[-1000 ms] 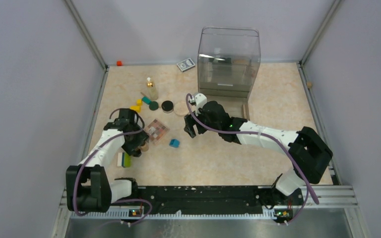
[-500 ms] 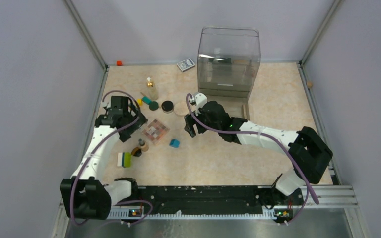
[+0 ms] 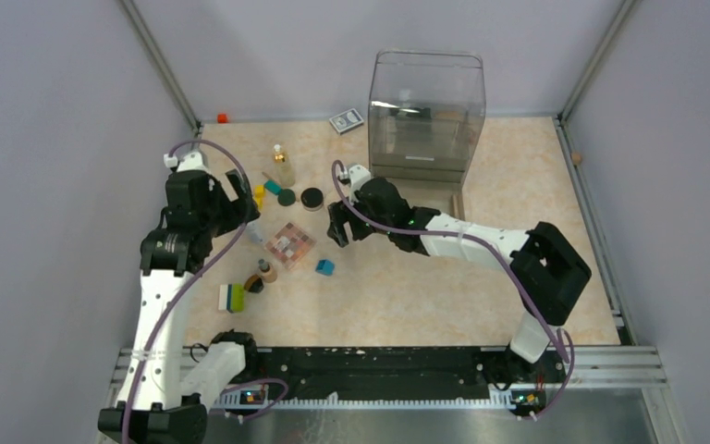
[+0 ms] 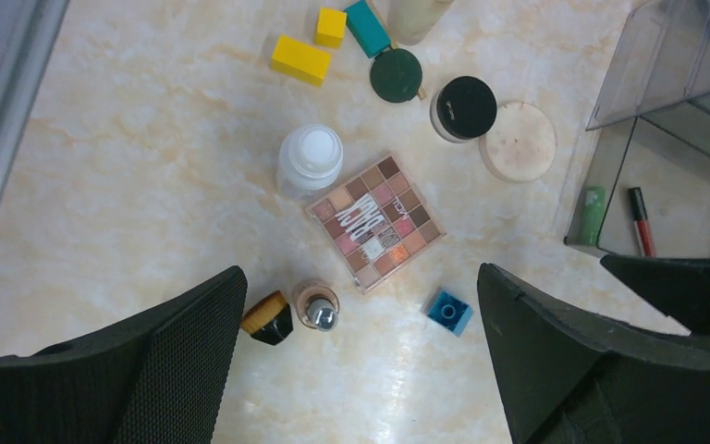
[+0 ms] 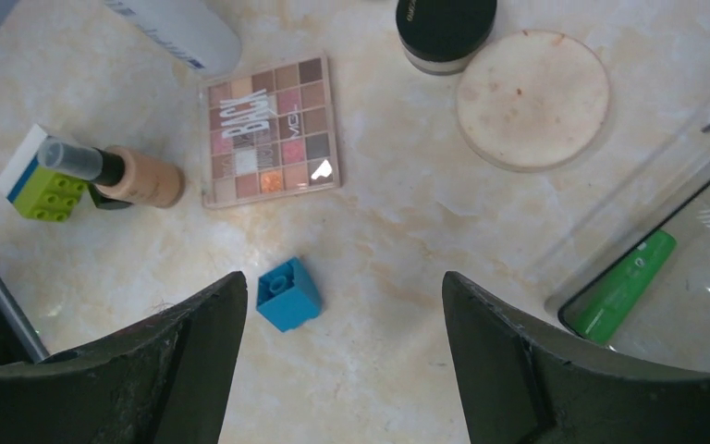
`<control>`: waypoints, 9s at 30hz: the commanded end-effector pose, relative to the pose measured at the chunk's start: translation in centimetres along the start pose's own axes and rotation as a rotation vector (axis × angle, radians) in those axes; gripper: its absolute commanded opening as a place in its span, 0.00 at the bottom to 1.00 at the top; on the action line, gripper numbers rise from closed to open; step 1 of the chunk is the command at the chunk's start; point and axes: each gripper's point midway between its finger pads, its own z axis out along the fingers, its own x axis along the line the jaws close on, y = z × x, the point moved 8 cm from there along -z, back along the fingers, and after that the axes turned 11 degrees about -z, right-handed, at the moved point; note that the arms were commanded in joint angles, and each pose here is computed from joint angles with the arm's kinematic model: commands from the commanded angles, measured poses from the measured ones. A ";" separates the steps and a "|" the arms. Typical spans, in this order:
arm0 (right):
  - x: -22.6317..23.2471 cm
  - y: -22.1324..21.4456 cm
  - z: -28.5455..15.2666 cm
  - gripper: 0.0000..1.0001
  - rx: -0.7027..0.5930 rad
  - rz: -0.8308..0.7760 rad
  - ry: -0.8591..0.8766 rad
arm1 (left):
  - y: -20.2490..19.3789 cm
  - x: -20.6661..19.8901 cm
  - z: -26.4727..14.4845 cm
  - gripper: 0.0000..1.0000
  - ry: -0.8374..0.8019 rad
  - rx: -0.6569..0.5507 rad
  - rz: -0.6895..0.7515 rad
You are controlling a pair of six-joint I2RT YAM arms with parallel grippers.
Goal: Organize the makeup
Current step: Place the makeup at the center of the board, then move the makeup to the center of the board.
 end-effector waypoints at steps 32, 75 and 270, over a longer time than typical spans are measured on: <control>-2.3 2.4 -6.6 0.79 -0.048 0.117 -0.280 | 4.1 -0.5 -5.3 0.99 0.007 -0.196 0.140; 1.2 4.5 0.2 0.78 -0.075 0.179 -0.071 | 1.2 2.8 -3.6 0.99 0.057 -0.322 0.126; -1.2 -16.6 -7.1 0.28 0.321 0.604 -0.144 | -31.2 -3.4 9.2 0.38 -0.406 0.829 0.212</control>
